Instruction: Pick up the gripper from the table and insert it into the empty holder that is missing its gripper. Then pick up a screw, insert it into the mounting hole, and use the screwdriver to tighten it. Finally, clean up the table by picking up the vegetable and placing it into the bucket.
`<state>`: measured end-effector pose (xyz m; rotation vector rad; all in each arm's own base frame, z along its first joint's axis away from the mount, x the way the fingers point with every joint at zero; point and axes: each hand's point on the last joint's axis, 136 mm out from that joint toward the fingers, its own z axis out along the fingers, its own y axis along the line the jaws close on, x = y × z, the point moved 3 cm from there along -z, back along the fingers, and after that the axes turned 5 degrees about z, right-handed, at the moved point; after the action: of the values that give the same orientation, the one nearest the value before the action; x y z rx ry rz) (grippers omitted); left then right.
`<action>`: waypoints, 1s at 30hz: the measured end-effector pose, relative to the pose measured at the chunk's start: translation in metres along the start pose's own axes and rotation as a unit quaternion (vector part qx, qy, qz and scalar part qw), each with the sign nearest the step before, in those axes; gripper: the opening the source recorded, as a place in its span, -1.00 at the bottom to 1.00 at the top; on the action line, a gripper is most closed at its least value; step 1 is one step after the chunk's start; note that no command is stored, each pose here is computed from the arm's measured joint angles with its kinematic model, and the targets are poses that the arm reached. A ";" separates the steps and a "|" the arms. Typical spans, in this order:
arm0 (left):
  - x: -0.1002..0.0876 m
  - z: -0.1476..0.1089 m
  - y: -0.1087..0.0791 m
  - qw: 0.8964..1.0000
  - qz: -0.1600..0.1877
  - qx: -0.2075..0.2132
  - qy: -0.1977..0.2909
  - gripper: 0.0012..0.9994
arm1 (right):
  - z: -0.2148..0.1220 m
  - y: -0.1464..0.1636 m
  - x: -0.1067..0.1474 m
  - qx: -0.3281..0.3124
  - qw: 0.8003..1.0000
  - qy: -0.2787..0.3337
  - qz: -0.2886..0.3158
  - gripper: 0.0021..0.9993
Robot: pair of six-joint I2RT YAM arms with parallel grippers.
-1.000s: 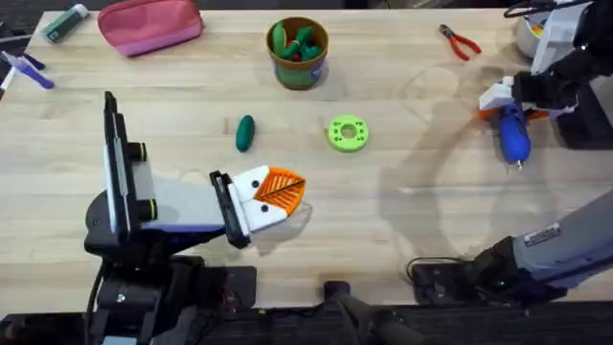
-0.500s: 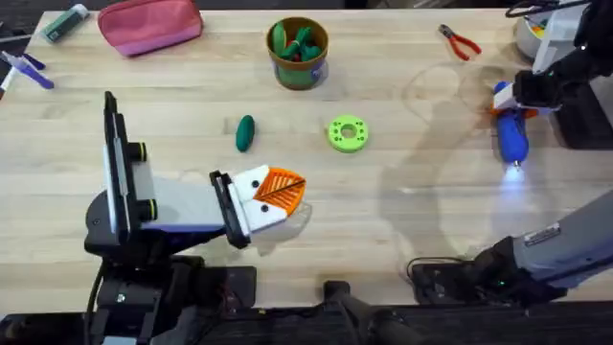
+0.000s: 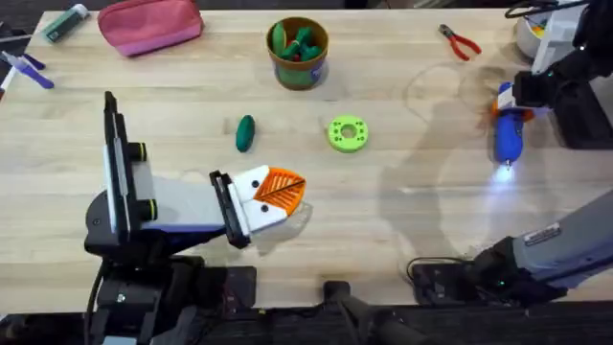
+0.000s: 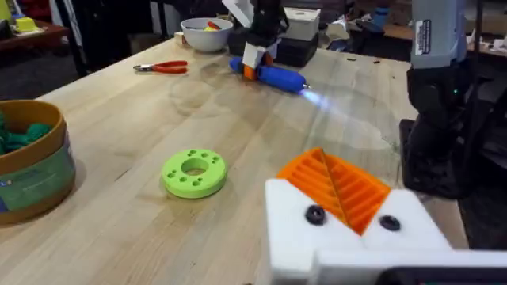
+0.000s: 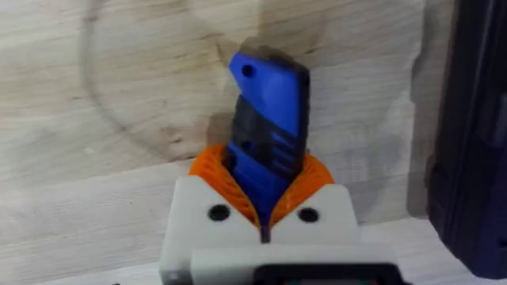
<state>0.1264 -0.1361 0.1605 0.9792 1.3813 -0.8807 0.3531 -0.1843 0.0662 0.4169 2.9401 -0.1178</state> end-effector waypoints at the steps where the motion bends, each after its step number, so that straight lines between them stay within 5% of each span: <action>1: 0.000 0.000 0.000 1.000 0.000 0.000 0.000 -0.97 | 0.000 0.000 0.000 0.000 1.000 0.000 0.000 -0.95; 15: 0.000 0.000 0.000 1.000 0.000 0.000 0.000 -0.97 | -0.013 0.003 -0.003 -0.012 1.000 -0.018 0.006 -0.95; 30: 0.000 0.000 0.000 1.000 0.000 0.000 0.000 -0.97 | -0.152 0.054 -0.022 -0.078 0.976 -0.204 -0.020 -0.95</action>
<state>0.1264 -0.1361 0.1605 0.9790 1.3815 -0.8809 0.3650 -0.1227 0.2168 0.2708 2.5309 0.0225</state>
